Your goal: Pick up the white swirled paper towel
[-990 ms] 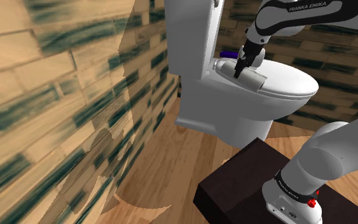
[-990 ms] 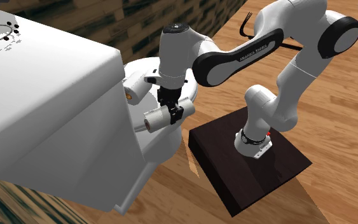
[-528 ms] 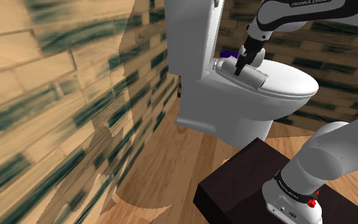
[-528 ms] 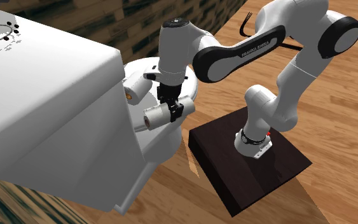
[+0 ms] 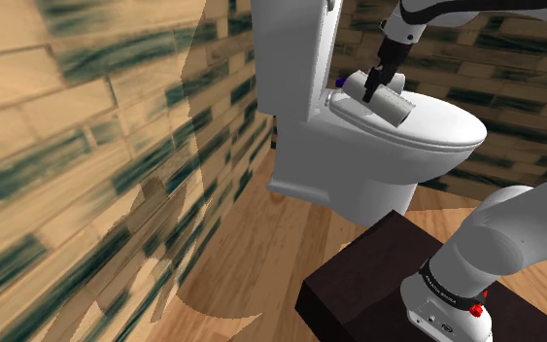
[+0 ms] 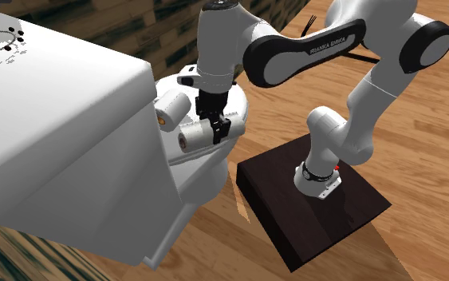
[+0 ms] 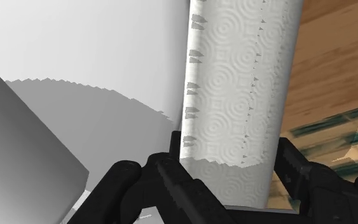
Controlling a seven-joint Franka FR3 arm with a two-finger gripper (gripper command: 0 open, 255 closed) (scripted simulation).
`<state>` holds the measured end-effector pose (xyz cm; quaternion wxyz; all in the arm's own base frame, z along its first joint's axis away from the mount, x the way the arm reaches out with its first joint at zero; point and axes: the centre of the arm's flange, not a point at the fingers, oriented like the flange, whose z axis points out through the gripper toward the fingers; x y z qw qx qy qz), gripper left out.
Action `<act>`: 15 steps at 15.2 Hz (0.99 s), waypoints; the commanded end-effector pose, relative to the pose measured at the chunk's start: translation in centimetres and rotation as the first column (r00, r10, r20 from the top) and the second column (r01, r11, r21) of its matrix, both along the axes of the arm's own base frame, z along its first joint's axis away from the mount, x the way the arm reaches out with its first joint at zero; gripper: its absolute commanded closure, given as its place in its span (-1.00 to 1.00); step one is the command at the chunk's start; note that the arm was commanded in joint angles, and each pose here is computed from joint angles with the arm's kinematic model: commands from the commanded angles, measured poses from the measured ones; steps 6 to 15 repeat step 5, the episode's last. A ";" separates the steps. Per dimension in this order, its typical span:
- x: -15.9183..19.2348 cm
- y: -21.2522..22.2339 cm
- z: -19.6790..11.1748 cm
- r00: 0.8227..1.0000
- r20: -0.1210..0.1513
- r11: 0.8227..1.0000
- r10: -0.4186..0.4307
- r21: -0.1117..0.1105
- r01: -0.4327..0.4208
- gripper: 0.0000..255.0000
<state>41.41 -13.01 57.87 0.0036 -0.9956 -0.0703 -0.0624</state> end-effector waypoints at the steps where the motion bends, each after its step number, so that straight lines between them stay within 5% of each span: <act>1: 0.0 0.0 1.0 1.000 0.000 1.000 0.000 0.000 0.000 1.00; 15: 0.0 0.0 2.1 1.000 0.000 1.000 0.000 0.000 0.000 1.00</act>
